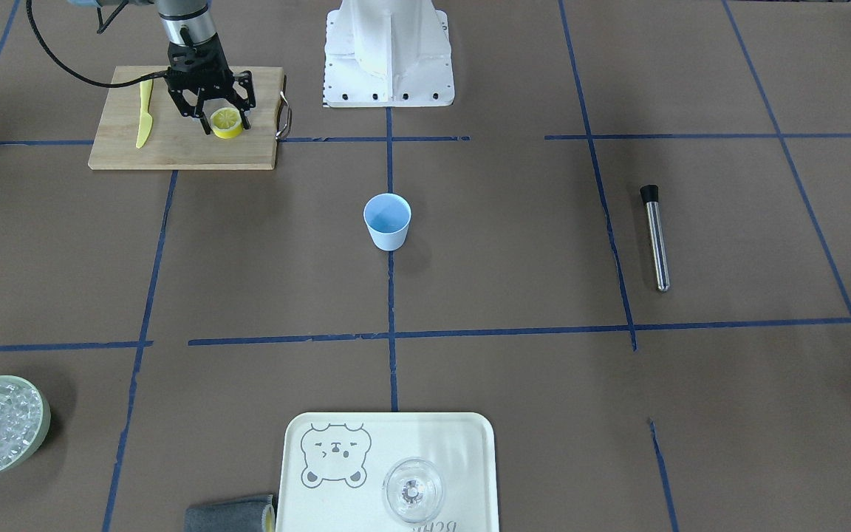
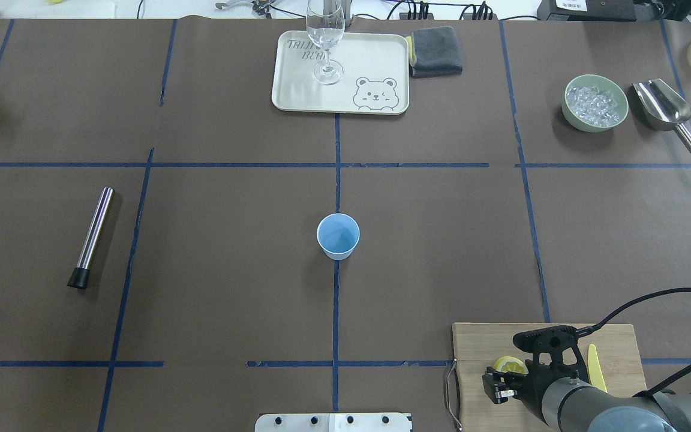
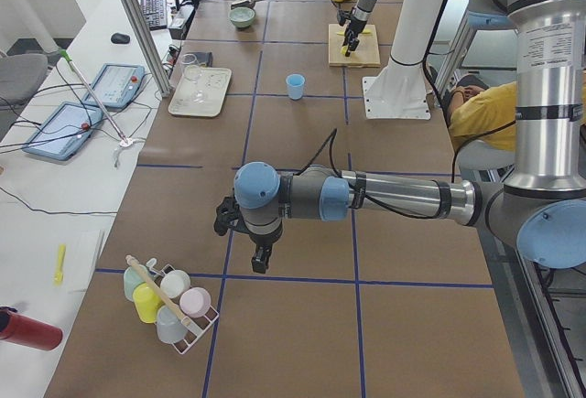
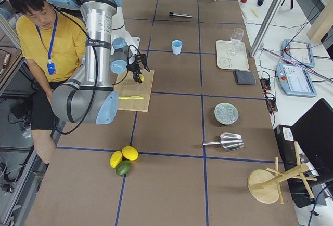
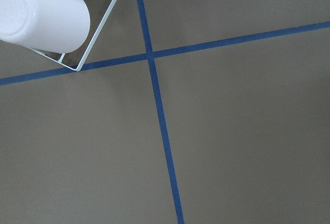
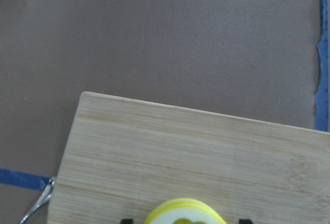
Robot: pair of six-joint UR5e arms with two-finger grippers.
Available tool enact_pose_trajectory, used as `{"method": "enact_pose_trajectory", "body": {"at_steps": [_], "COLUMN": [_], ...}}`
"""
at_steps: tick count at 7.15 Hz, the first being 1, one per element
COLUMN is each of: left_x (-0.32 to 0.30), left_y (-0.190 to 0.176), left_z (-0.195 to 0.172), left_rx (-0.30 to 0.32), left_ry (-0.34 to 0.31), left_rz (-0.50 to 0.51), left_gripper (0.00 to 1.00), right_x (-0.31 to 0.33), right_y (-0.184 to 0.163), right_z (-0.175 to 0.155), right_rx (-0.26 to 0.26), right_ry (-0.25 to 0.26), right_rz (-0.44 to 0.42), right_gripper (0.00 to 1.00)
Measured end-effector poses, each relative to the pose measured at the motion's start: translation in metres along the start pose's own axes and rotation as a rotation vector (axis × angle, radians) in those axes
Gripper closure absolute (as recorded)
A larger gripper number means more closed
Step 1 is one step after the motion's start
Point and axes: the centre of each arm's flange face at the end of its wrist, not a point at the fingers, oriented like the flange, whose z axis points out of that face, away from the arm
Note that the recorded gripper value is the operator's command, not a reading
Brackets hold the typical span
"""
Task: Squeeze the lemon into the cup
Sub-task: 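Close the right gripper on the lemon slice and lift it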
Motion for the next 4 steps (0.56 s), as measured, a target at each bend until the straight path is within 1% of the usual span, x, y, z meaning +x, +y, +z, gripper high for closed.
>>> {"method": "enact_pose_trajectory", "body": {"at_steps": [4], "left_x": [0.0002], "left_y": [-0.0001], "left_z": [-0.0003], "left_rx": [0.001], "left_ry": [0.000], "left_rz": [0.001], "left_gripper": [0.00], "right_x": [-0.0020], "right_y": [-0.0038], "right_z": [-0.0062], "right_rx": [0.006], "right_ry": [-0.010], "right_rz": [0.006], "right_gripper": [1.00]}}
